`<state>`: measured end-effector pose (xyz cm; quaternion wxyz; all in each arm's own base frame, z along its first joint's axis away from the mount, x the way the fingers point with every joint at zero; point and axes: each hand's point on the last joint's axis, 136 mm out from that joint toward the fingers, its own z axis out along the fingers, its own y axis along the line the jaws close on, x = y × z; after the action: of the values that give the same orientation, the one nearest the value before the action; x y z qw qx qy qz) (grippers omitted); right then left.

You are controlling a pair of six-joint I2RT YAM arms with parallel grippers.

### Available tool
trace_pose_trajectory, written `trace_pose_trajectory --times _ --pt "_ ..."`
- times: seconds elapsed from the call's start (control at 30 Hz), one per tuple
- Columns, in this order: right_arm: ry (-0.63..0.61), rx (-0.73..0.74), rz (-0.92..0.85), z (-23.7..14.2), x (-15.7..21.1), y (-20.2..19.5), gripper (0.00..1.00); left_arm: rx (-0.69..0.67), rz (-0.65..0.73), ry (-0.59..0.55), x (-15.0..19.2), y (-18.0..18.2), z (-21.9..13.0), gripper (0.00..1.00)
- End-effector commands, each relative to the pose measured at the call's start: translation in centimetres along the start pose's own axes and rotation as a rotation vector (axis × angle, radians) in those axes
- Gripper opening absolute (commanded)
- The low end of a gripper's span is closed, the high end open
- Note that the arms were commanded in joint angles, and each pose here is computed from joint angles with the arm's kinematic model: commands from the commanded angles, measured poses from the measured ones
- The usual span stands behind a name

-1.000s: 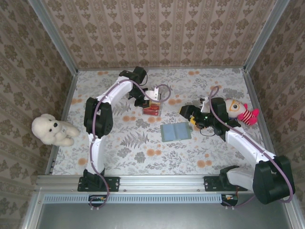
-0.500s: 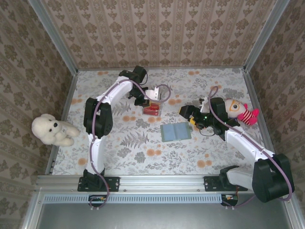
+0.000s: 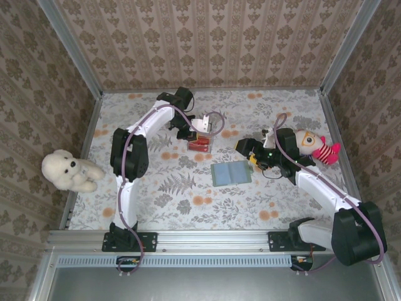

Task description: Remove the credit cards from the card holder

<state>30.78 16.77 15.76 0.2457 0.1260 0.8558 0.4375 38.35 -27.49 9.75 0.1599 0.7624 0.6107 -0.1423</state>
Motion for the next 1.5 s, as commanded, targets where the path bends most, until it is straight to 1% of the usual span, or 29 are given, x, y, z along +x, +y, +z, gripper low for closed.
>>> trace_pose_trajectory --times 0.0,0.17,0.47,0.5,0.57,0.63,0.67,0.73,0.83,1.07,1.13,1.2,1.3,1.33,1.4,1.47 --pt "0.007 -0.011 0.018 0.2 0.1 -0.1 1.0 0.06 0.009 -0.013 0.2 -0.8 0.8 0.0" --pt "0.007 -0.012 0.021 0.2 0.0 -0.1 1.0 0.046 0.0 0.008 1.0 -0.4 1.7 0.0" --pt "0.008 -0.013 0.021 0.2 0.0 0.0 1.0 0.104 -0.021 0.011 1.2 -0.9 2.4 0.0" --pt "0.008 -0.013 0.021 0.1 0.1 0.0 1.0 0.099 -0.022 0.01 1.2 -0.8 2.4 0.03" --pt "0.005 -0.008 0.023 0.1 0.0 -0.1 1.0 0.066 -0.021 -0.002 0.9 -0.4 2.1 0.21" --pt "0.005 -0.006 0.023 0.1 0.1 -0.2 1.0 0.033 -0.005 -0.02 0.4 -0.1 1.8 0.3" --pt "0.001 -0.006 0.022 0.1 0.0 -0.1 1.0 0.007 0.004 -0.034 0.1 0.1 1.4 0.32" --pt "0.001 -0.004 0.023 0.1 0.0 -0.2 1.0 -0.024 0.013 -0.063 -0.5 0.4 0.7 0.36" --pt "0.004 0.007 0.021 0.2 0.0 -0.4 1.0 -0.067 0.016 -0.106 -1.6 0.8 -0.6 0.37" --pt "0.038 0.07 0.008 0.6 0.9 -1.6 1.0 -0.199 -0.003 -0.226 -4.0 1.6 -4.7 0.42" --pt "0.051 0.11 -0.015 0.8 1.3 -2.0 1.0 -0.244 -0.025 -0.251 -4.6 1.9 -5.9 0.42" --pt "0.065 0.165 -0.046 1.1 1.8 -2.5 1.0 -0.289 -0.054 -0.291 -5.3 2.0 -7.2 0.45" --pt "0.095 0.268 -0.114 1.9 2.9 -3.3 1.0 -0.327 -0.104 -0.356 -6.1 1.4 -8.3 0.48" --pt "0.106 0.31 -0.148 2.1 3.3 -3.6 1.0 -0.342 -0.125 -0.38 -6.3 1.3 -8.6 0.56" --pt "0.127 0.387 -0.217 2.7 4.1 -4.0 0.99 -0.364 -0.176 -0.412 -6.3 0.9 -8.8 1.0" --pt "0.151 0.455 -0.284 3.4 4.6 -4.2 0.97 -0.385 -0.217 -0.445 -6.2 0.4 -9.1 1.0"
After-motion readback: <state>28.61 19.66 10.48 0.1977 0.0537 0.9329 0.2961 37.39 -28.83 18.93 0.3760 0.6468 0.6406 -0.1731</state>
